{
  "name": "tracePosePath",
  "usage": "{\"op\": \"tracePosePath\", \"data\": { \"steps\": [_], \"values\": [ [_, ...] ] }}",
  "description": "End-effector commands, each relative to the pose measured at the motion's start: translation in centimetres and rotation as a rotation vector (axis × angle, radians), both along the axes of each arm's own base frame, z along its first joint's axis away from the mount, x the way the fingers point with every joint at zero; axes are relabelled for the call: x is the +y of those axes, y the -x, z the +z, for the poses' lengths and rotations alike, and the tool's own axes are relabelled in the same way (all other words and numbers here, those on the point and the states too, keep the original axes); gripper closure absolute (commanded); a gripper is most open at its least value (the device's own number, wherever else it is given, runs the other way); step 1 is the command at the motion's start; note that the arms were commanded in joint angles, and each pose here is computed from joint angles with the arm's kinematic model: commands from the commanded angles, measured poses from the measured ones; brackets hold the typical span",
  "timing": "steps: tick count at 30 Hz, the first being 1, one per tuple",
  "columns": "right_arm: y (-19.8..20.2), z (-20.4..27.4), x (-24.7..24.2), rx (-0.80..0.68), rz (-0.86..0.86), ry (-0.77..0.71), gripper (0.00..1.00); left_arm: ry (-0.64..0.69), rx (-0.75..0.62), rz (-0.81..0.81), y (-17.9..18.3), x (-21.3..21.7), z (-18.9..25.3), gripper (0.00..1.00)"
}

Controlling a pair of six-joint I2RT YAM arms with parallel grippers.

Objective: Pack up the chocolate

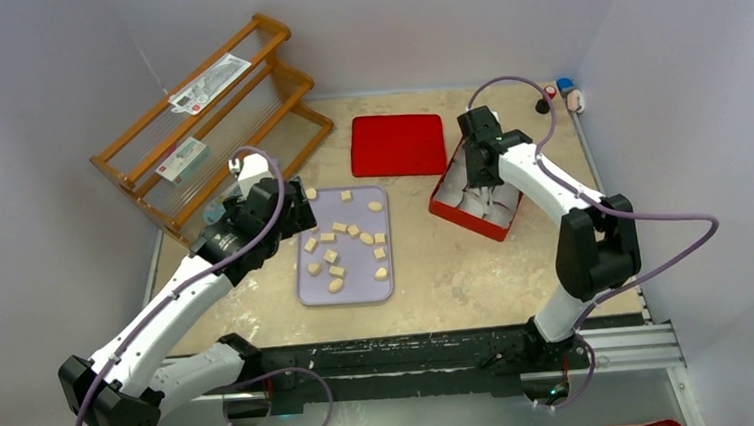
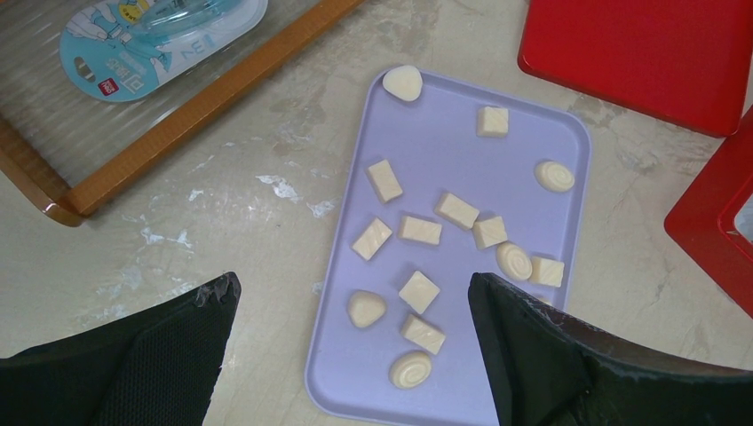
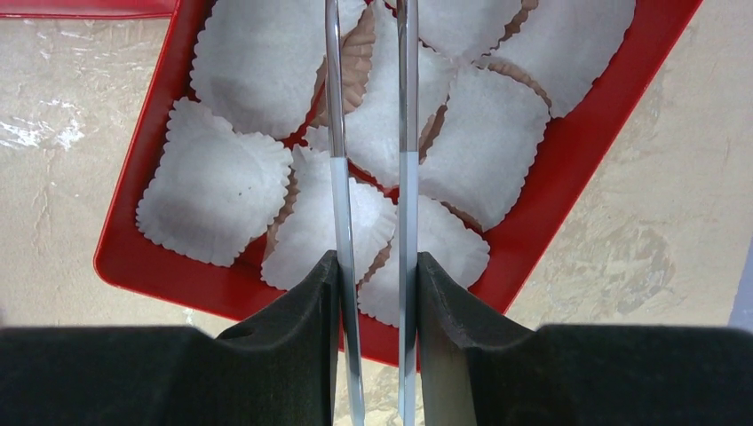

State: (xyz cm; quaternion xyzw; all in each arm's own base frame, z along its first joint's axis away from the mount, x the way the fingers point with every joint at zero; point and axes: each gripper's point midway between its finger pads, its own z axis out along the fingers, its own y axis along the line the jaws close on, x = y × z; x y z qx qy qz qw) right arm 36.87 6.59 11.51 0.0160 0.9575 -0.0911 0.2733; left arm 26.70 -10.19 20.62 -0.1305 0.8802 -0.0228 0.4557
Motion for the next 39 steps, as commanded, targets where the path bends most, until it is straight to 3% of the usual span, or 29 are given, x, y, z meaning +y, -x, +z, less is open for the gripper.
{"op": "tracePosePath", "data": {
  "steps": [1, 9, 21, 35, 39],
  "values": [
    [-2.0, 1.2, 0.0, -0.049, 0.001, -0.016, 0.96, 0.009, -0.029, -0.016, -0.5, -0.5, 1.2, 0.00],
    [-3.6, 1.0, -0.4, -0.052, -0.028, -0.031, 0.81, -0.004, -0.026, -0.021, -0.9, -0.7, 1.2, 0.00],
    [-4.6, 1.1, -0.6, -0.043, -0.035, -0.047, 0.69, -0.013, -0.027, -0.028, -1.8, -1.2, 1.2, 0.00],
    [-4.3, 0.8, -0.6, -0.030, -0.037, -0.049, 0.59, 0.004, -0.022, -0.022, -1.7, -1.3, 1.0, 0.00],
    [-4.3, 1.0, -0.7, -0.040, -0.041, -0.052, 0.61, 0.008, -0.022, -0.019, -1.5, -1.2, 1.0, 0.00]
  ]
}}
